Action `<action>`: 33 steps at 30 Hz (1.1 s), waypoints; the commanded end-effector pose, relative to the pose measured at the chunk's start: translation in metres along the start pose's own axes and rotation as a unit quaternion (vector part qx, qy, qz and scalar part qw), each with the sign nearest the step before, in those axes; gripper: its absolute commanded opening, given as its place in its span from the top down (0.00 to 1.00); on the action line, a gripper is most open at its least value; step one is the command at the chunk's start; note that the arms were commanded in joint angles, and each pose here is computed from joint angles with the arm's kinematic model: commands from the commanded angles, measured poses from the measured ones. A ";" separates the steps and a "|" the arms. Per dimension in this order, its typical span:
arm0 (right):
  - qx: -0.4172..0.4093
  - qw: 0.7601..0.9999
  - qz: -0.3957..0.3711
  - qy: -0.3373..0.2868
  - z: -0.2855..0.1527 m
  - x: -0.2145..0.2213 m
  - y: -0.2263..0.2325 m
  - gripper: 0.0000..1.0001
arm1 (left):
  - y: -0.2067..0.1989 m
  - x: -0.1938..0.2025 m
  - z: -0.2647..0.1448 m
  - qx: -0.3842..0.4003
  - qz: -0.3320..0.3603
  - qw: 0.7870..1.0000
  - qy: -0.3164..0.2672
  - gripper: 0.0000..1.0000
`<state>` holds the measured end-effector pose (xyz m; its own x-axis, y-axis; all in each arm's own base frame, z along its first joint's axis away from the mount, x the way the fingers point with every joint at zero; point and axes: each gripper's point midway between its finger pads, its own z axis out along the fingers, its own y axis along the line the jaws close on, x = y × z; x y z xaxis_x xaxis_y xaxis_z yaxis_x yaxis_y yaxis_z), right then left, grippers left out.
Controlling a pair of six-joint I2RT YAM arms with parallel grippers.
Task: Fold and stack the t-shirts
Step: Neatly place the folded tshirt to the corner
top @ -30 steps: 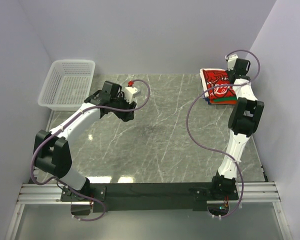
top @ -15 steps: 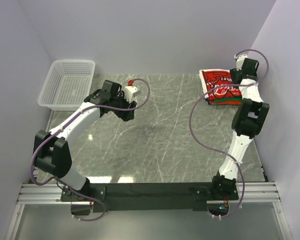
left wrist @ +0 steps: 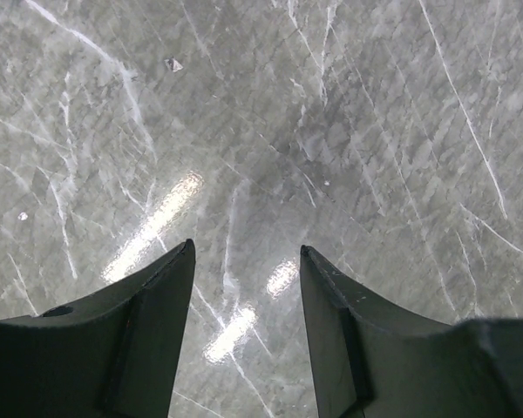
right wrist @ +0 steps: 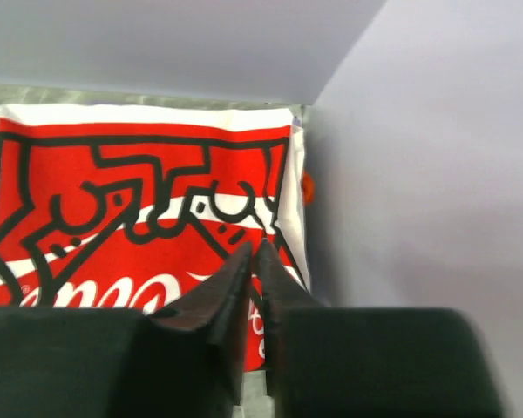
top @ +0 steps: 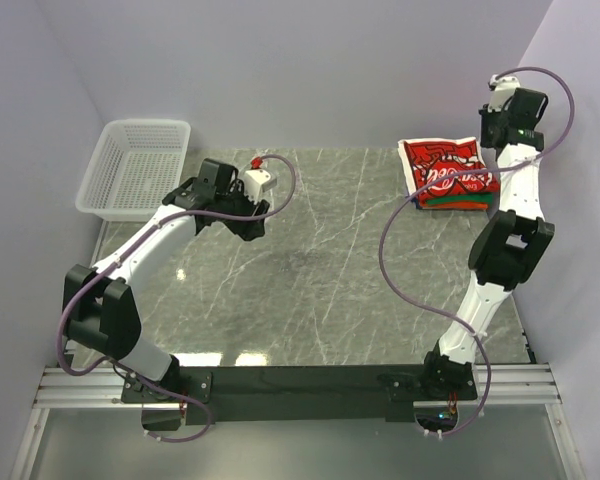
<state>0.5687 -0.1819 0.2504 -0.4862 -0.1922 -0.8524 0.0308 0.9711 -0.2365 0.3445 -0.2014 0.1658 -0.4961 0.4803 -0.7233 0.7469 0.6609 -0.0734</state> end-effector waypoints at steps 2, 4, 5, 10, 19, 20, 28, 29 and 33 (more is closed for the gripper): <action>-0.042 0.998 0.044 0.012 0.021 0.010 0.019 0.92 | 0.000 -0.025 -0.015 0.002 0.012 0.999 -0.037 0.43; -0.042 0.998 0.045 0.015 0.032 0.012 0.021 1.00 | 0.002 -0.025 -0.015 0.001 0.010 0.999 -0.036 0.43; -0.047 0.997 0.049 0.030 0.045 0.026 0.025 1.00 | 0.003 -0.025 -0.015 0.000 0.010 0.999 -0.036 0.43; -0.034 0.996 0.068 0.052 0.073 0.053 0.025 1.00 | 0.009 -0.024 -0.012 -0.004 0.005 0.999 -0.034 0.44; 0.121 0.989 0.057 0.068 0.087 0.091 -0.029 1.00 | 0.014 -0.019 -0.008 -0.003 -0.004 1.000 -0.027 0.44; 0.130 0.988 0.057 0.065 0.086 0.091 -0.033 1.00 | 0.014 -0.018 -0.008 -0.002 -0.004 1.000 -0.026 0.44; 0.181 0.979 0.044 0.078 0.088 0.107 -0.057 1.00 | 0.016 -0.017 -0.004 0.001 -0.006 1.000 -0.024 0.44; 0.182 0.979 0.043 0.084 0.089 0.112 -0.058 1.00 | 0.017 -0.017 -0.003 0.000 -0.007 1.000 -0.024 0.44; 0.196 0.974 0.028 0.107 0.088 0.121 -0.065 1.00 | 0.019 -0.023 -0.006 -0.002 -0.007 1.000 -0.027 0.43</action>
<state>0.5864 -0.2604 0.1088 -0.6464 -0.0461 -0.7616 0.3281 0.8844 -0.3319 0.3567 -0.1908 0.1586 -0.5309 0.4610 -0.7111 0.7232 0.6838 -0.0967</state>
